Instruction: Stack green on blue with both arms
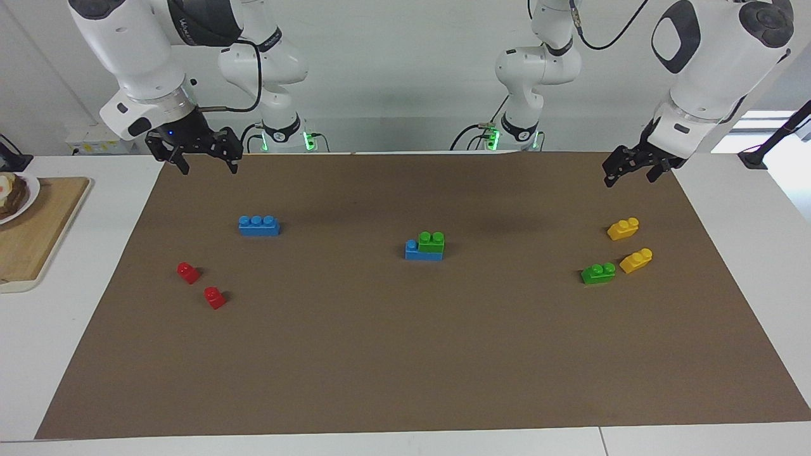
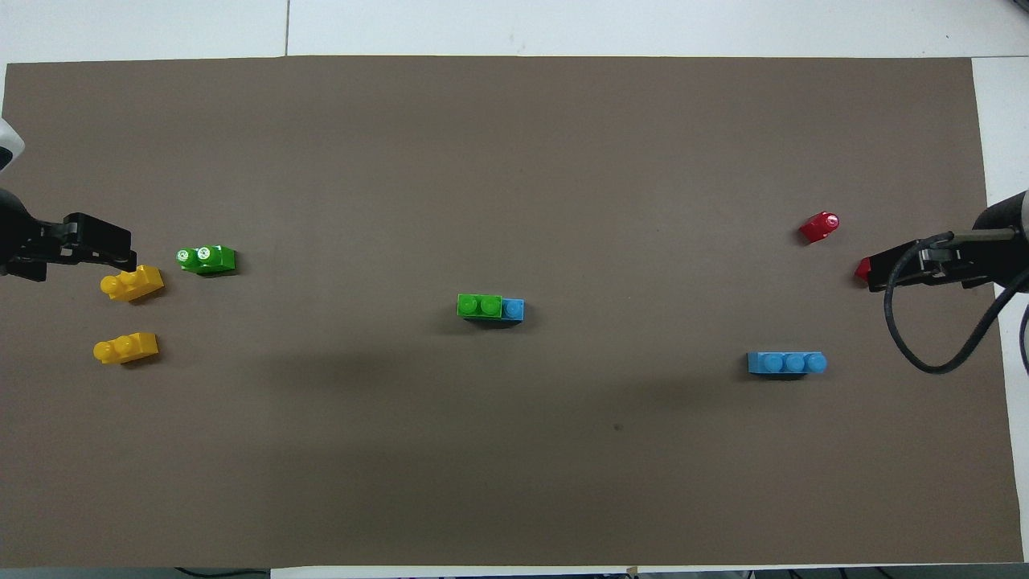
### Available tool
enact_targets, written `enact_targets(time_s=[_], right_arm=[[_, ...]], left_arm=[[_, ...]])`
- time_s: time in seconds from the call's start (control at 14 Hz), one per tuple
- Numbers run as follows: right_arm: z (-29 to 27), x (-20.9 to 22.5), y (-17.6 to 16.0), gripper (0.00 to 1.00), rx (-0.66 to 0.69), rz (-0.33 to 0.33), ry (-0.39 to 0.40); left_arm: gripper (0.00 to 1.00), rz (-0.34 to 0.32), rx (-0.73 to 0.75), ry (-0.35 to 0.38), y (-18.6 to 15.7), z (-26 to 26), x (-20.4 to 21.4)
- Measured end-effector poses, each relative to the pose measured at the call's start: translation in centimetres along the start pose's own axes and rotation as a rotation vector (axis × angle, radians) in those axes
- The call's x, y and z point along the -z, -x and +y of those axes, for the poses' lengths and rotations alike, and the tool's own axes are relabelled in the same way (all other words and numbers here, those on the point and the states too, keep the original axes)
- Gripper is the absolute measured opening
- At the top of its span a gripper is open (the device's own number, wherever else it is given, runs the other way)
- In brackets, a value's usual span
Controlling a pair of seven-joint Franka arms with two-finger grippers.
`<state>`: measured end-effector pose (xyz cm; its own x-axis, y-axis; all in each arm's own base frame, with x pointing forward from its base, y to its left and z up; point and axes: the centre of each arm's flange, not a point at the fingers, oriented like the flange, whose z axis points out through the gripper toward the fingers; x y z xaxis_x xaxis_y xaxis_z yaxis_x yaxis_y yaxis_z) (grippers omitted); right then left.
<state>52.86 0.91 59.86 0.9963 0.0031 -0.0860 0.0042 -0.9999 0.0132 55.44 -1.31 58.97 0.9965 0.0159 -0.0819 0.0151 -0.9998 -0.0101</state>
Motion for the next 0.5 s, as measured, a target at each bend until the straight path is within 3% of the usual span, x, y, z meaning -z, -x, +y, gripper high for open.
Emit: enact_targets(time_s=[0.5], right_arm=[[0.05,-0.07,-0.01,1.0,-0.003,-0.001,0.0]], left_arm=[[1.0,-0.001,-0.011,0.0,-0.03,0.04,-0.04]])
